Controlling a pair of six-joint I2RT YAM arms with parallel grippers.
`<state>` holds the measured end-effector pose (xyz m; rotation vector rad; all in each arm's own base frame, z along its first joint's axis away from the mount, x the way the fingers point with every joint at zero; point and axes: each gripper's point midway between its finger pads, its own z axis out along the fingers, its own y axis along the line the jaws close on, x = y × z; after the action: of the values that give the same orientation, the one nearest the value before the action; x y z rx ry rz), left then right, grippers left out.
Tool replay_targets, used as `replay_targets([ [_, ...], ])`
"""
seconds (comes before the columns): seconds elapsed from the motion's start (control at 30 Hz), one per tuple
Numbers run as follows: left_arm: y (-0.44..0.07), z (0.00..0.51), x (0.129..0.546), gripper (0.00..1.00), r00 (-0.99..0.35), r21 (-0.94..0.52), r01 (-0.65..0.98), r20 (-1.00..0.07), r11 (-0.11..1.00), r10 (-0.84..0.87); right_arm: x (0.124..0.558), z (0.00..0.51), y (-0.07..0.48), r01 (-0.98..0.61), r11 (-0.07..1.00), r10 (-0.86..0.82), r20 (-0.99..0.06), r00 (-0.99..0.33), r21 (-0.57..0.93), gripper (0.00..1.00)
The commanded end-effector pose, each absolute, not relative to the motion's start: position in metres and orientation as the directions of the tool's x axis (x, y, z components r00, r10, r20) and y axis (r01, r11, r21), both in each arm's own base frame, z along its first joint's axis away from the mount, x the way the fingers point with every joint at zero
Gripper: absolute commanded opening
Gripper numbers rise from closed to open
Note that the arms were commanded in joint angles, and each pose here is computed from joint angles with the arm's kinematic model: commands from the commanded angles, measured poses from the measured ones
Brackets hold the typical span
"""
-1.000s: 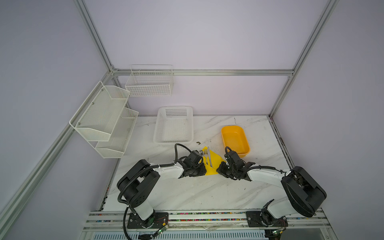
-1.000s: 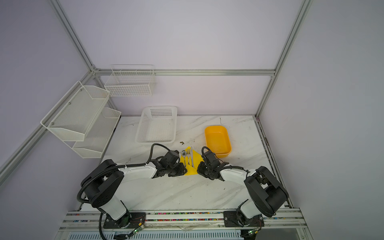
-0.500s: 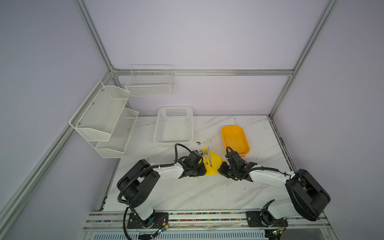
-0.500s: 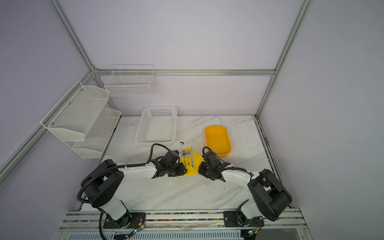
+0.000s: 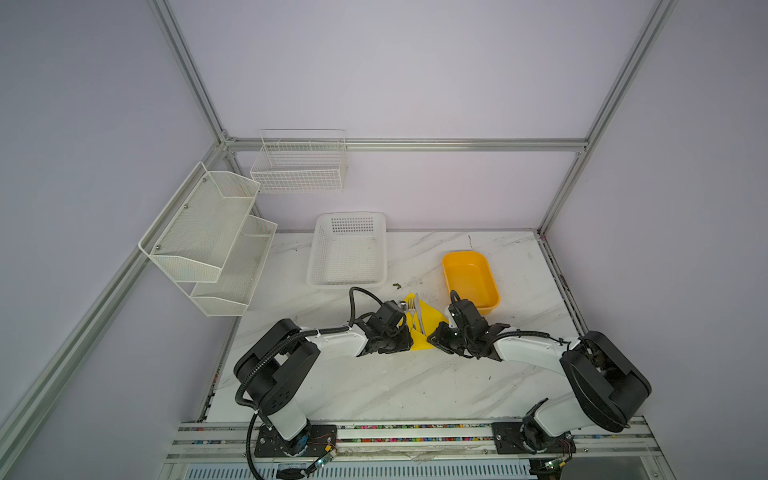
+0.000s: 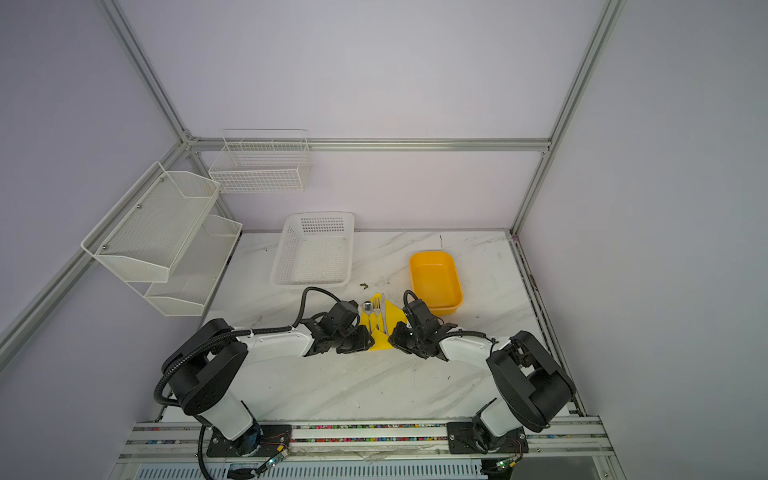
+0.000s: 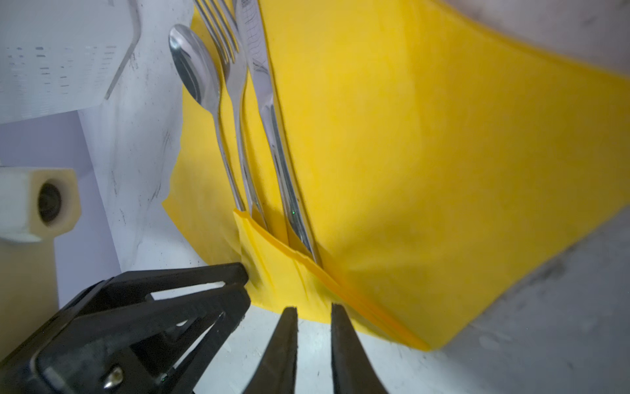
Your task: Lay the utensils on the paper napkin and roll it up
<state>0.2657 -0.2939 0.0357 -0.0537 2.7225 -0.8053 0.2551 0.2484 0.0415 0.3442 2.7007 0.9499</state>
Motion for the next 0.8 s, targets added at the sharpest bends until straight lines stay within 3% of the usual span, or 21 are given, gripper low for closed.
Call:
replay_targets([
  [0.0,-0.307,0.07,0.28,0.32,-0.94,-0.583,0.074,-0.312,0.809,-0.14,0.248,0.022,0.234,0.17,0.8,0.306,-0.148,-0.94,0.575,0.22],
  [0.43,-0.289,0.087,0.274,0.37,-0.918,-0.577,0.055,-0.351,0.815,-0.186,0.244,0.009,0.234,0.171,0.818,0.282,-0.124,-0.951,0.548,0.21],
  [0.6,-0.301,0.089,0.268,0.36,-0.929,-0.627,0.088,-0.331,0.774,-0.163,0.245,0.011,0.234,0.17,0.818,0.283,-0.127,-0.951,0.55,0.2],
  [0.77,-0.295,0.066,0.263,0.34,-0.948,-0.585,0.034,-0.276,0.81,-0.16,0.246,0.012,0.235,0.169,0.818,0.281,-0.126,-0.951,0.55,0.2],
])
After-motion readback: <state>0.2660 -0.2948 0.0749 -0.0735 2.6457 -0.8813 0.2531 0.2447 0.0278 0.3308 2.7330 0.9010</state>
